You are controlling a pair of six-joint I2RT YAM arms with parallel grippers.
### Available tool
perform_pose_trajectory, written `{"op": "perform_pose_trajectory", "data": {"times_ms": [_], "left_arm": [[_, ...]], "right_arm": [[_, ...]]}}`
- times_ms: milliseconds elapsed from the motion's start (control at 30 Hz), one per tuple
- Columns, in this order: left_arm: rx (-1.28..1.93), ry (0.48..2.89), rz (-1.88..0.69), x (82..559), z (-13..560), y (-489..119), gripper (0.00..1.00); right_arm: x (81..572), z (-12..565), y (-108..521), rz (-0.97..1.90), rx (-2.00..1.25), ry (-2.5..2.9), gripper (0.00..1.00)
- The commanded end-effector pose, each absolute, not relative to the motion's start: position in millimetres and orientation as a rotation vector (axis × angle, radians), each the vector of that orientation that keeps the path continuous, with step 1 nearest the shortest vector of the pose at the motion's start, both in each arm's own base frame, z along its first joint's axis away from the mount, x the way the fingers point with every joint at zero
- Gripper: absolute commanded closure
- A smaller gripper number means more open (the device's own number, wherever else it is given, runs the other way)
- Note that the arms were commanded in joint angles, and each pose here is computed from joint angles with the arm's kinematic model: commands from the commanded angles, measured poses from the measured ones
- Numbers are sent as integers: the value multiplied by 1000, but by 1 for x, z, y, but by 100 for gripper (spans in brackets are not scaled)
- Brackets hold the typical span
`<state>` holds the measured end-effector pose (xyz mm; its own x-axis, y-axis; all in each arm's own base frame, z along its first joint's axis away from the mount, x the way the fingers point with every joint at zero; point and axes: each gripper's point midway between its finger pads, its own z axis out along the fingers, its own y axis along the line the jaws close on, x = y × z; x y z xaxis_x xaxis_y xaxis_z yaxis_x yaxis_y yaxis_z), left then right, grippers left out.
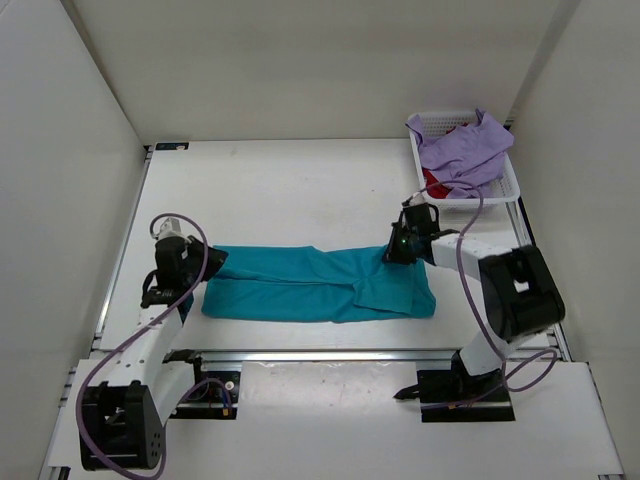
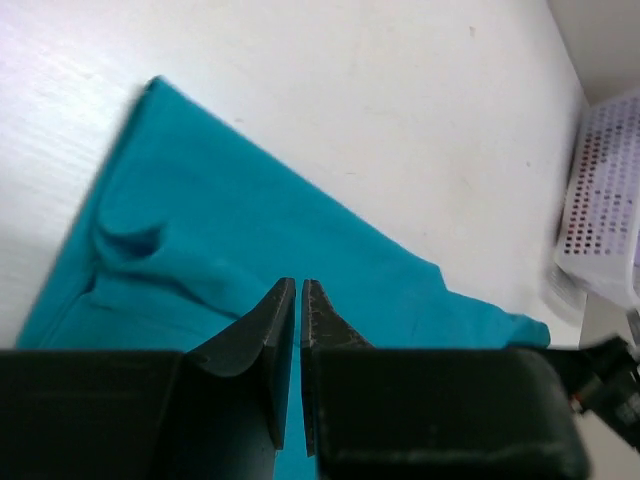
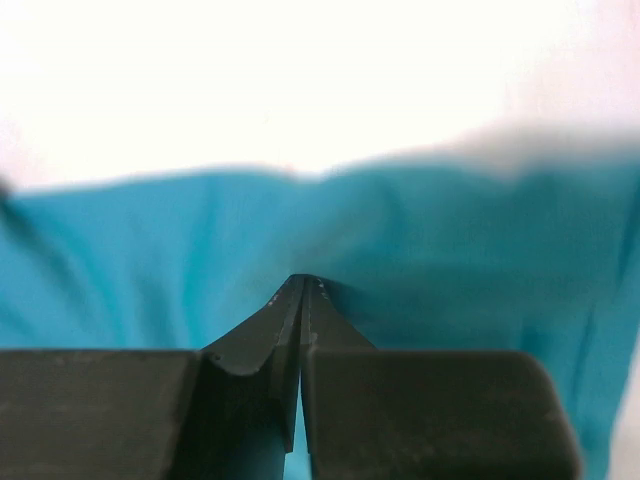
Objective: Fold and stack the t-shirts
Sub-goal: Rotate the tshirt 90 degrees
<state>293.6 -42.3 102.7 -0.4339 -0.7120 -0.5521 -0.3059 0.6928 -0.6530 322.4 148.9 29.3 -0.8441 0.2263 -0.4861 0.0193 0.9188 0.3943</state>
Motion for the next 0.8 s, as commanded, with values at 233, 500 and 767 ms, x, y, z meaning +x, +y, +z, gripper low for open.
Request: {"op": "perform_pose_trajectory", "data": {"times_ms": [233,500,767], "left_arm": [[-568,2159,-699,279,87,-96,93],[-524,2229,-690,251,75,-100,92],[-477,2247,-777,238,64,-130,90]], "right_arm": [[443,12,217,566,116,2646,100],[574,156,310,1059,-48,2227,100],[518,277,285,721,-288,2205,83]]}}
